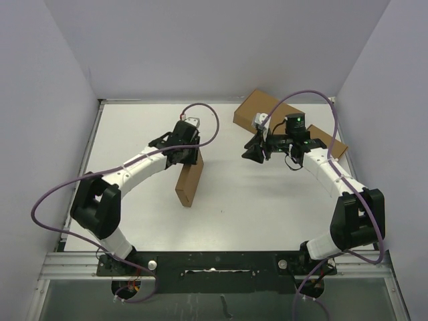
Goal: Fold the paper box
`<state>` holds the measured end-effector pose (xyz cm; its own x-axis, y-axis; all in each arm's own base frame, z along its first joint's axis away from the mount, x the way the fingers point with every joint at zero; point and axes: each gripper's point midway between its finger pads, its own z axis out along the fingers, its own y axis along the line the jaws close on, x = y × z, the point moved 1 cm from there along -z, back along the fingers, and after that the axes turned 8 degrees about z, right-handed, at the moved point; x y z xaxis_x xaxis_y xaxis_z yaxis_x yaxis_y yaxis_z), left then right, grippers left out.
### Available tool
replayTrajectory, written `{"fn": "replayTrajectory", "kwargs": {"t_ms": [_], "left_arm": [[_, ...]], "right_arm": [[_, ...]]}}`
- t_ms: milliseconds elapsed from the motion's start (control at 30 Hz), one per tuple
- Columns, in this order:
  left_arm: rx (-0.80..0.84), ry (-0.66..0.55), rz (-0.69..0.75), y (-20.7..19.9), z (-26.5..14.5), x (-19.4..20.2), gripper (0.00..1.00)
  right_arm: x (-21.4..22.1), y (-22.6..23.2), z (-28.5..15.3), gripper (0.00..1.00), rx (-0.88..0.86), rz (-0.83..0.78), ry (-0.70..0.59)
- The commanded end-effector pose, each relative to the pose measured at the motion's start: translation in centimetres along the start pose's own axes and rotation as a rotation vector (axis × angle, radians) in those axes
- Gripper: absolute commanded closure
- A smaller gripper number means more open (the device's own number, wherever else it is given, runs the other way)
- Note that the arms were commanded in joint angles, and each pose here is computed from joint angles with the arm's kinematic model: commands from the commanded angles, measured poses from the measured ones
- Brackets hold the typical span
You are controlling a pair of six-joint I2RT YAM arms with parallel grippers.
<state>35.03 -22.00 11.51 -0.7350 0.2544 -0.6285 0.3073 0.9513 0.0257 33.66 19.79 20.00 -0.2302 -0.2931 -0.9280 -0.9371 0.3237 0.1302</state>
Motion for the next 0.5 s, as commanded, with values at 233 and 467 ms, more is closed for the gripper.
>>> {"fn": "replayTrajectory", "kwargs": {"t_ms": [233, 467], "left_arm": [[-0.032, 0.272, 0.152, 1.8, 3.4, 9.8, 0.91], [-0.088, 0.264, 0.244, 1.1, 2.7, 10.3, 0.91]], "right_arm": [[-1.8, 0.5, -0.6, 0.6, -0.013, -0.034, -0.054], [-1.6, 0.4, -0.4, 0.6, -0.015, -0.028, -0.052]]}}
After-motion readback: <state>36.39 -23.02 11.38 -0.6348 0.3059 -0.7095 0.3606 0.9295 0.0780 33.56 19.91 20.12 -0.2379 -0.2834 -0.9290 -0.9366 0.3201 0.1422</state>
